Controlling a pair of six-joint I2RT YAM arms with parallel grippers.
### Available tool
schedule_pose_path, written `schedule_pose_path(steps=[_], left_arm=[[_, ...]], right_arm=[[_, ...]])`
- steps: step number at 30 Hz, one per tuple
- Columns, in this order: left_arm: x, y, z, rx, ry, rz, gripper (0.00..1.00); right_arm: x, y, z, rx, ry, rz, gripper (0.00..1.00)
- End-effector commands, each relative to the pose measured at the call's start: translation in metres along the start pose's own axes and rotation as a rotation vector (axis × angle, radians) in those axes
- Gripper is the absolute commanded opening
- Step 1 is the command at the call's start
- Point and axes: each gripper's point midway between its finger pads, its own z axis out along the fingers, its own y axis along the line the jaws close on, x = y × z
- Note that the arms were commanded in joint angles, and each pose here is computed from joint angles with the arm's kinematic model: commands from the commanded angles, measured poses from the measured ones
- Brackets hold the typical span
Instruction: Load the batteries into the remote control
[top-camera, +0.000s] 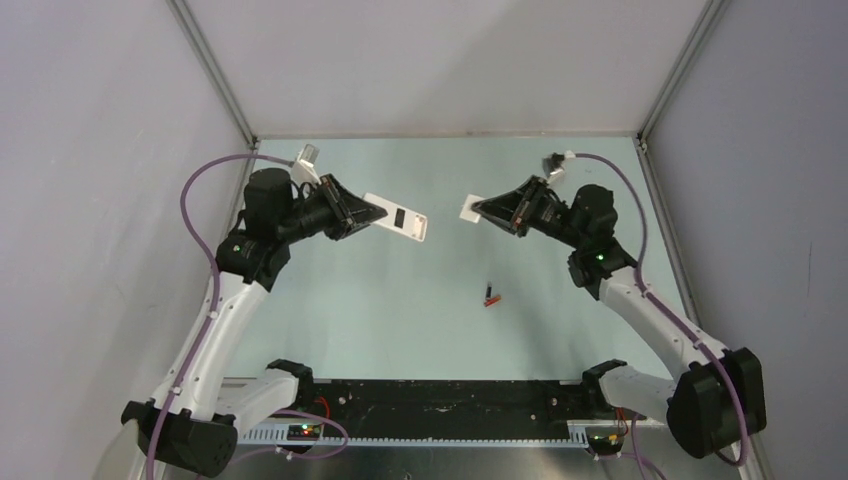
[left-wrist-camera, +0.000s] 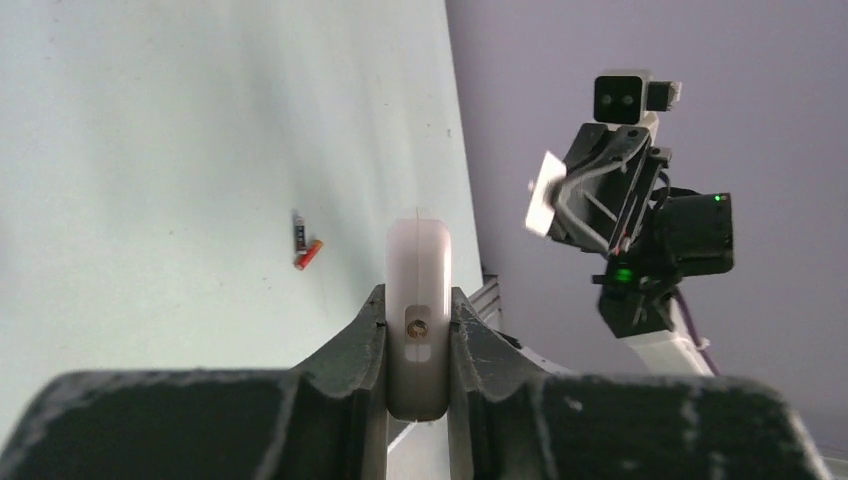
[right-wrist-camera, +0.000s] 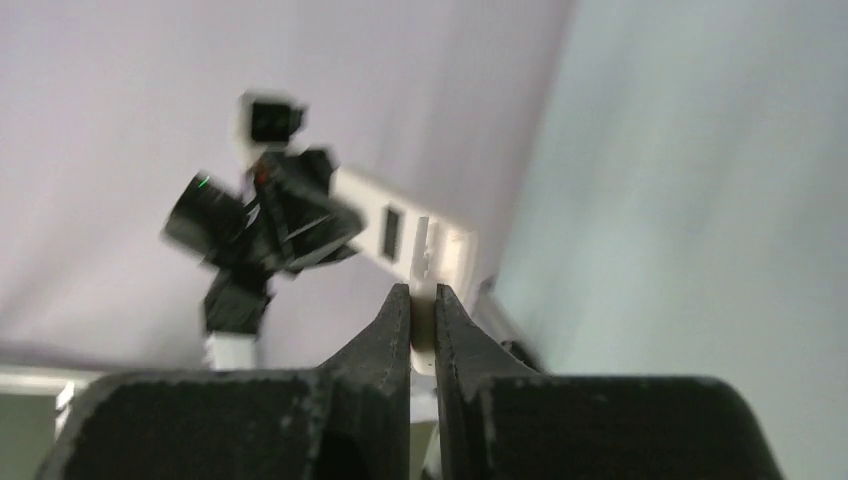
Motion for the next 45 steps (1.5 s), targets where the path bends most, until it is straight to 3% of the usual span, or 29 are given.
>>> schedule_pose_path(steps=[1,5,16,27,36,38,40,43,45], left_arm=[[-0.004,0.005,-0.008,-0.001,-0.044,0.133,0.00],[0.006,0.015,-0.006,-0.006,-0.010,0.152,0.00],[0.030,0.025,-0.008,0.029,0.070,0.203,0.00],[0.071,-0.022,-0.029,0.270,0.190,0.506,0.00],[0.087,-0.042,-0.040,0.370,0.226,0.601,0.00],[0.085,-0.043,-0.039,0.366,0.220,0.602,0.00],[0.083,-0.043,-0.039,0.359,0.214,0.601,0.00],[0.082,-0.041,-0.037,0.345,0.207,0.596,0.00],[0.081,-0.040,-0.036,0.337,0.205,0.591,0.00]], right_arm=[[-0.027,-0.085,-0.042,0.412,-0.161,-0.080,0.00],[-0.046,-0.144,-0.078,0.670,-0.242,-0.079,0.00],[-0.031,-0.238,-0.098,0.885,-0.169,0.084,0.00],[-0.016,-0.287,-0.120,1.058,-0.147,0.170,0.01],[-0.003,-0.310,-0.136,1.150,-0.115,0.229,0.06],[-0.002,-0.313,-0.139,1.168,-0.113,0.238,0.12],[-0.002,-0.313,-0.142,1.182,-0.118,0.241,0.24],[-0.003,-0.309,-0.148,1.207,-0.136,0.225,0.51],[-0.006,-0.302,-0.151,1.213,-0.149,0.202,0.61]])
